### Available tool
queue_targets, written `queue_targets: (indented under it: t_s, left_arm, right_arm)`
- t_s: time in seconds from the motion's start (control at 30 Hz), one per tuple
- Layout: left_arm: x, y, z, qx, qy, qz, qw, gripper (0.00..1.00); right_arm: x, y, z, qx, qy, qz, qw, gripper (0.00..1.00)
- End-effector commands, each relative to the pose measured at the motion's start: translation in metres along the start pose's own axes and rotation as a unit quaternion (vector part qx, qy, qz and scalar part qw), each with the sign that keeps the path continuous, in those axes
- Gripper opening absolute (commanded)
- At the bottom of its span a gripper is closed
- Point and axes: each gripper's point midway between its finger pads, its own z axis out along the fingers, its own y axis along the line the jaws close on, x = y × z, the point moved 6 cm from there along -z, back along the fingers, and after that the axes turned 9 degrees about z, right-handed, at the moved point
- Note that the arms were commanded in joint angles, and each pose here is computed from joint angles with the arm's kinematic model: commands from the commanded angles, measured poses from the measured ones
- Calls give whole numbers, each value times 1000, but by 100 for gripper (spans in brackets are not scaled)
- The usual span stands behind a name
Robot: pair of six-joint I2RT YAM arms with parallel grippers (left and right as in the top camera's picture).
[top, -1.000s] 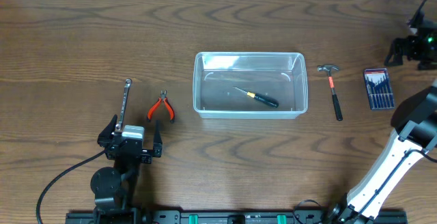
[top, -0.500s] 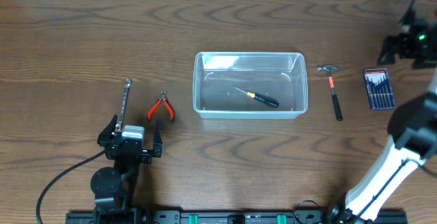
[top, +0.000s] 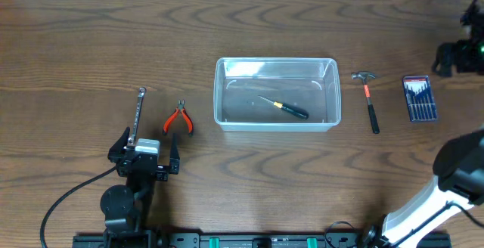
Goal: Pack container
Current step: 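Lower the right gripper over the precision screwdriver set box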
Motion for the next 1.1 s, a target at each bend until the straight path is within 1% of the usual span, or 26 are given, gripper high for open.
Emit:
queue_targets:
  t_s: [0.0, 0.17, 0.27, 0.37, 0.6, 0.7, 0.9, 1.07]
  left_arm:
    - [12, -3, 3, 1, 16, 2, 1000, 98]
    - [12, -3, 3, 1, 16, 2, 1000, 98]
    - [12, -3, 3, 1, 16, 2, 1000, 98]
    - [12, -3, 3, 1, 16, 2, 1000, 98]
    - [12, -3, 3, 1, 16, 2, 1000, 98]
    - [12, -3, 3, 1, 16, 2, 1000, 98]
    - [12, -3, 3, 1, 16, 2, 1000, 98]
    - [12, -3, 3, 1, 16, 2, 1000, 98]
  right_arm:
    - [1, -8, 11, 30, 9, -19, 999, 99]
    - [-11, -12, 21, 37, -21, -42, 998, 99]
    - [-18, -9, 20, 25, -44, -55, 997, 99]
    - [-21, -5, 24, 3, -49, -55, 997, 99]
    - [-18, -3, 55, -8, 1, -51, 999, 99]
    - [-18, -5, 69, -6, 20, -32, 999, 99]
    - [-22, -7, 81, -4, 21, -25, 999, 99]
    - [-22, -9, 88, 4, 29, 5, 1000, 99]
